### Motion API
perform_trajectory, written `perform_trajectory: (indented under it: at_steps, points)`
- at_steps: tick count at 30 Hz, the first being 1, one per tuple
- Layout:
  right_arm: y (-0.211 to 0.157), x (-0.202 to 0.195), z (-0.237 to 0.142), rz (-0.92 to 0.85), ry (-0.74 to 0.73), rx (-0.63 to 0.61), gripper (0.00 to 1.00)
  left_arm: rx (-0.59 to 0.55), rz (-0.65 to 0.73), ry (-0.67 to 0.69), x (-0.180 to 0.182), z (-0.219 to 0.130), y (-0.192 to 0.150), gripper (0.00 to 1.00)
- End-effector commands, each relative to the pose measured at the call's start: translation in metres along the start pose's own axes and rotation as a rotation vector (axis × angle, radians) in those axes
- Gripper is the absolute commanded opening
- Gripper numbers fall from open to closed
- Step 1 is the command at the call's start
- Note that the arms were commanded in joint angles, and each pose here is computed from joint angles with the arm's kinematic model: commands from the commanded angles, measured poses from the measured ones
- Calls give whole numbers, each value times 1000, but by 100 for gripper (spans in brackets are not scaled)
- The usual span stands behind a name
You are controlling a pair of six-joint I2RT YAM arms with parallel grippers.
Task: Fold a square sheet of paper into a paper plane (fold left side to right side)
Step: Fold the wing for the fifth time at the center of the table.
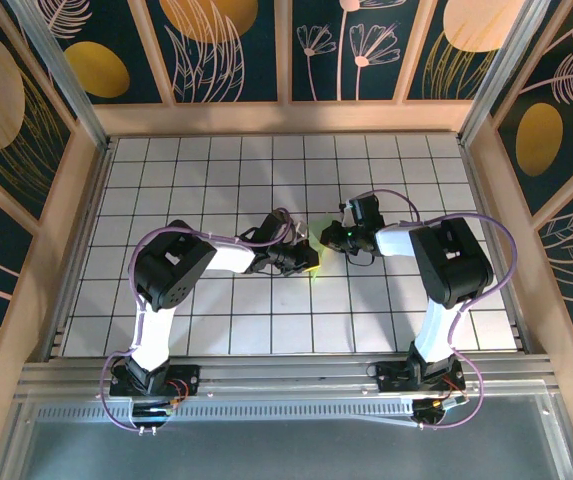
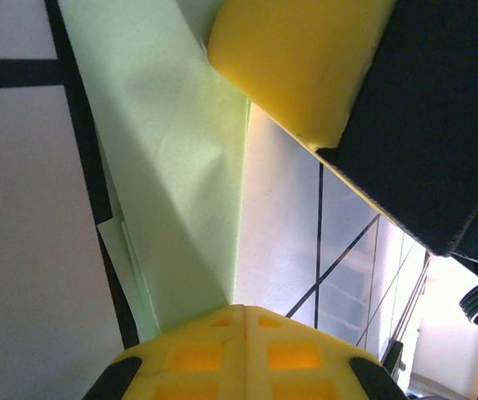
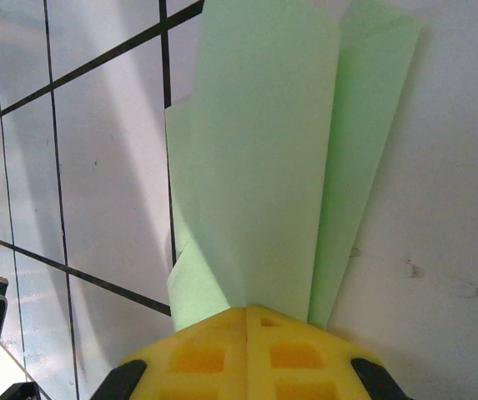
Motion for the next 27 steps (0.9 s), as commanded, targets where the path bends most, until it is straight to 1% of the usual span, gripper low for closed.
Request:
perform_trajectory:
  at_steps: [1, 6, 11, 15, 20, 27]
  points:
    - [-26, -18, 4, 40, -110, 108, 0, 17, -20, 49, 14, 7, -6, 6]
    - [-17, -9, 1, 23, -74, 85, 0, 10, -11, 109, 20, 9, -7, 5]
    - [2, 11, -12, -20, -16, 23, 0, 5, -3, 175, 25, 12, -9, 4]
    - [12, 21, -28, -49, -6, -35, 0, -1, -1, 215, 30, 13, -9, 3]
    - [4, 22, -43, -72, 1, -60, 0, -1, 11, 257, 31, 17, -10, 2]
    - [-11, 21, -40, -70, 56, -41, 0, -11, 26, 332, 34, 20, -10, 0]
Point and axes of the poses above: each hand's point on the last joint's axis, 136 mm out from that joint toward the fingers, its own z axis out along the fingers, its own x axis along the line the jaws close on, y = z × x, the point moved 9 cm from there along -z, back along the fingers, and after that the axes turned 7 degrees about -z, right-handed, at the moved point
